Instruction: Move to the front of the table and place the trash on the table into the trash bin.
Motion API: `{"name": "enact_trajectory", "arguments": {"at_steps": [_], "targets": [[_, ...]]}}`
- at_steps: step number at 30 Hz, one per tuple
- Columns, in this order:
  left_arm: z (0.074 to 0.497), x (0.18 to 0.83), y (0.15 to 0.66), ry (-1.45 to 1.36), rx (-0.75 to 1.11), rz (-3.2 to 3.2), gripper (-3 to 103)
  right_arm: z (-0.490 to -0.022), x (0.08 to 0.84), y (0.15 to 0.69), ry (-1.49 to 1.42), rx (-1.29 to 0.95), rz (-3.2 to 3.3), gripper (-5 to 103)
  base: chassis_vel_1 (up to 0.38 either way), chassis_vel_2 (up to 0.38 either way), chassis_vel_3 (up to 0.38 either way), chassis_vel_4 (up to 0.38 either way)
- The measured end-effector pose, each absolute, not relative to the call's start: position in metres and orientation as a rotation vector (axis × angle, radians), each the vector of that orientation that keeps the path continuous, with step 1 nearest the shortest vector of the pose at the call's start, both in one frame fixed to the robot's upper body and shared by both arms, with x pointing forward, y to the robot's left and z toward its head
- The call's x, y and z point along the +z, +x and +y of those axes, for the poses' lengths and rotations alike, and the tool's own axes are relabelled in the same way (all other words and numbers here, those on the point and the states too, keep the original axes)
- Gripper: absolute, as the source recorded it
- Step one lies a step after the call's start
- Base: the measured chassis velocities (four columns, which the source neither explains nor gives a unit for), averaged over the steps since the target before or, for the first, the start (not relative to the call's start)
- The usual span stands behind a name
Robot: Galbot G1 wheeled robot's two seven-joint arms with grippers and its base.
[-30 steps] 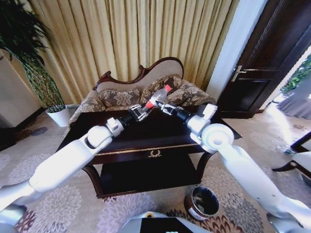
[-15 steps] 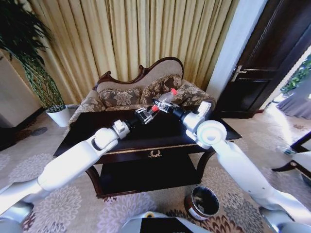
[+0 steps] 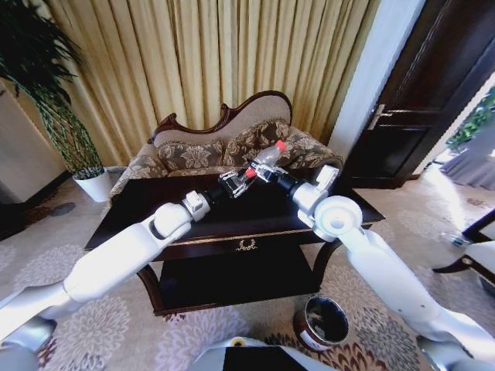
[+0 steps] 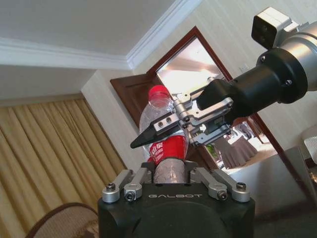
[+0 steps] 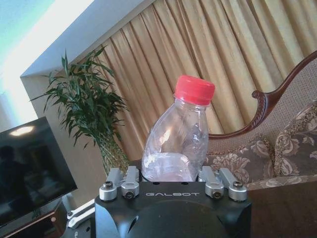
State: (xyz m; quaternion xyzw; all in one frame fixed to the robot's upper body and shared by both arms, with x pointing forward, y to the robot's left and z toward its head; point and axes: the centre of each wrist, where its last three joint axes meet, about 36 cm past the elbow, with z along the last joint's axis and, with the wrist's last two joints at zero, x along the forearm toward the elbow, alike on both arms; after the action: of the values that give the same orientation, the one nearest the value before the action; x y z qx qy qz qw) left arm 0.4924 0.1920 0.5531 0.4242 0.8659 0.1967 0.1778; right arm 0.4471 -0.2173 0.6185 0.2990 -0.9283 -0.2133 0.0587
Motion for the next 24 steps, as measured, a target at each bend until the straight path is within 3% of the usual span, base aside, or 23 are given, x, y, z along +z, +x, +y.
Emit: {"name": "enact_trajectory", "arguments": {"at_steps": [2,3,5,7,9,10,11,12,15,18,24], "targets": [[0.191,0.552,0.491,1.198,0.552,2.458,32,-0.217,0.619,0.447,0.909,-0.647,-2.809,44,0.000,0.000,0.000,0.000],[0.191,0.552,0.490,1.198,0.549,2.462,43,-0.217,0.619,0.446,0.911,-0.647,-2.808,41,0.000,0.000,0.000,0.000],[0.191,0.551,0.490,1.199,0.548,2.465,43,-0.217,0.619,0.446,0.910,-0.646,-2.808,37,0.000,0.000,0.000,0.000],[0.192,0.549,0.488,1.196,0.545,2.474,58,-0.217,0.619,0.446,0.908,-0.647,-2.806,31,0.000,0.000,0.000,0.000],[0.193,0.548,0.488,1.193,0.545,2.481,58,-0.218,0.618,0.447,0.905,-0.648,-2.806,28,0.000,0.000,0.000,0.000],[0.194,0.547,0.487,1.190,0.549,2.493,64,-0.219,0.618,0.448,0.897,-0.651,-2.807,27,0.000,0.000,0.000,0.000],[0.194,0.547,0.487,1.190,0.549,2.493,64,-0.219,0.618,0.448,0.897,-0.651,-2.807,27,0.000,0.000,0.000,0.000],[0.195,0.547,0.486,1.189,0.547,2.499,75,-0.220,0.617,0.449,0.884,-0.651,-2.814,25,0.000,0.000,0.000,0.000],[0.198,0.549,0.483,1.181,0.535,2.512,81,-0.223,0.616,0.454,0.843,-0.652,-2.828,25,0.000,0.000,0.000,0.000],[0.205,0.556,0.476,1.148,0.507,2.551,96,-0.231,0.613,0.460,0.784,-0.643,-2.854,25,0.000,0.000,0.000,0.000],[0.228,0.568,0.463,1.016,0.430,2.655,100,-0.250,0.605,0.465,0.689,-0.598,-2.895,25,0.000,0.000,0.000,0.000]]}}
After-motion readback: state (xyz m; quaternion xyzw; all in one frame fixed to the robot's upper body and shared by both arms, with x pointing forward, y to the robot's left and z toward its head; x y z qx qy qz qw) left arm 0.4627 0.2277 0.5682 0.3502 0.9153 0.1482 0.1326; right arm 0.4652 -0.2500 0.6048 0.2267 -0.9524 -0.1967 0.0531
